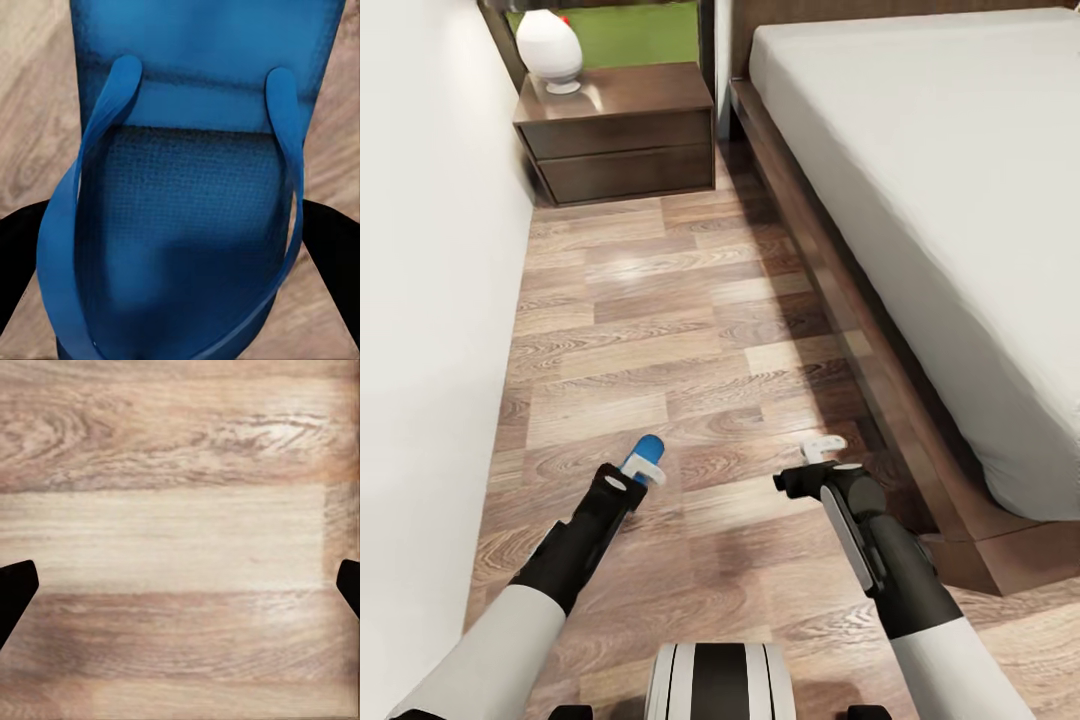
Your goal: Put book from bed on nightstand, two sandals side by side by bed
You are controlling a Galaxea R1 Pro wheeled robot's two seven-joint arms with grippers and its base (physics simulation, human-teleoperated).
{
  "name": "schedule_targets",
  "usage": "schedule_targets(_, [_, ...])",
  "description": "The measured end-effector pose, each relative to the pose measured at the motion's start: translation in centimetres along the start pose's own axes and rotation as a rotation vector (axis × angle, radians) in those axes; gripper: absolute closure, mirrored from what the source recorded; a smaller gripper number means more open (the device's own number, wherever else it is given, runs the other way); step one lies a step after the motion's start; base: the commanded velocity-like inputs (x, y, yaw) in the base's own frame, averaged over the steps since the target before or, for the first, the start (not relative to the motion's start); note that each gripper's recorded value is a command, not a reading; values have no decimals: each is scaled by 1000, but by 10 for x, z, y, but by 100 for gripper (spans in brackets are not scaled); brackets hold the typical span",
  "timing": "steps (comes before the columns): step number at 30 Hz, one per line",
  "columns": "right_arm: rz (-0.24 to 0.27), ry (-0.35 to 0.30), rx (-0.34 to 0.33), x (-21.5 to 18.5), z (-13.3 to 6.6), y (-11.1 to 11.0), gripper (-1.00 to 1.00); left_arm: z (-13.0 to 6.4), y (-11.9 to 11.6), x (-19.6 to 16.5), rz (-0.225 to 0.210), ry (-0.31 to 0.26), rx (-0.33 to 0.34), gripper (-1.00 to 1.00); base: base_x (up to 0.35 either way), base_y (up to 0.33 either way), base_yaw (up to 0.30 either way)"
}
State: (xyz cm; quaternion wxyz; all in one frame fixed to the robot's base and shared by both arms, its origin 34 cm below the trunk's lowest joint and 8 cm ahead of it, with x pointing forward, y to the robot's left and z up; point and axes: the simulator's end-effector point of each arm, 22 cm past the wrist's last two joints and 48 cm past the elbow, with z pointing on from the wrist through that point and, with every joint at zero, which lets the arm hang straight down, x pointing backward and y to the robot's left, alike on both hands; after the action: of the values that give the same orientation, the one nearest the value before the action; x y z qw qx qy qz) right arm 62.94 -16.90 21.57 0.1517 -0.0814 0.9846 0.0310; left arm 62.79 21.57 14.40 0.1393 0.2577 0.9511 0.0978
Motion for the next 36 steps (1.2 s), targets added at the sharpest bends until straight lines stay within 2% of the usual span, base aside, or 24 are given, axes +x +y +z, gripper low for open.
schedule_targets(1, [6, -4, 3, 1, -1, -2, -100, -4, 2, -7, -40, -12, -27, 100, 0, 0, 0])
schedule_targets(6, [16, -9, 11, 0, -5, -6, -100, -19, 24, -23, -122, -35, -156, 100, 0, 0, 0])
schedule_targets(7, [20, -2, 13, 3, -4, -8, -100, -25, 34, -25, -150, -36, -212, 100, 0, 0, 0])
schedule_targets(8, [22, 3, 17, 6, -3, -9, -100, -30, 41, -26, -189, -34, -259, 100, 0, 0, 0])
schedule_targets(9, [24, 2, 22, 9, 1, -11, -100, -37, 47, -25, -258, -27, -308, 100, 0, 0, 0])
schedule_targets(10, [29, -16, 24, 8, 3, -12, -100, -41, 47, -27, -308, -28, -311, 100, 0, 0, 0])
schedule_targets(13, [32, -41, 25, 5, 3, -12, -100, -53, 48, -42, -345, -62, -306, 100, 0, 0, 0])
schedule_targets(15, [34, -41, 26, 11, 7, -10, -100, -60, 33, -56, -381, -89, -252, 100, 0, 0, 0])
schedule_targets(17, [35, -48, 33, 9, 5, -11, -100, -62, 21, -60, -429, -86, -190, 100, 0, 0, 0])
schedule_targets(21, [36, -72, 73, 1, -5, -19, -100, -69, 6, -66, -502, -92, -113, 100, 0, 0, 0])
schedule_targets(26, [41, -97, 135, -5, -18, -31, -100, -77, 7, -66, -518, -109, -107, 100, 0, 0, 0])
schedule_targets(29, [48, -128, 174, -12, -31, -39, -100, -84, 8, -76, -550, -161, -105, 100, 0, 0, 0])
schedule_targets(30, [48, -132, 177, -13, -34, -39, -100, -87, 2, -80, -541, -171, -94, 100, 0, 0, 0])
schedule_targets(31, [50, -148, 177, -18, -39, -39, -100, -90, -21, -75, -495, -171, -75, 100, 0, 0, 0])
schedule_targets(32, [51, -156, 176, -20, -43, -38, -100, -92, -26, -71, -472, -171, -79, 100, 0, 0, 0])
schedule_targets(36, [52, -183, 179, -27, -56, -38, -100, -107, -27, -77, -461, -206, -80, 100, 0, 0, 0])
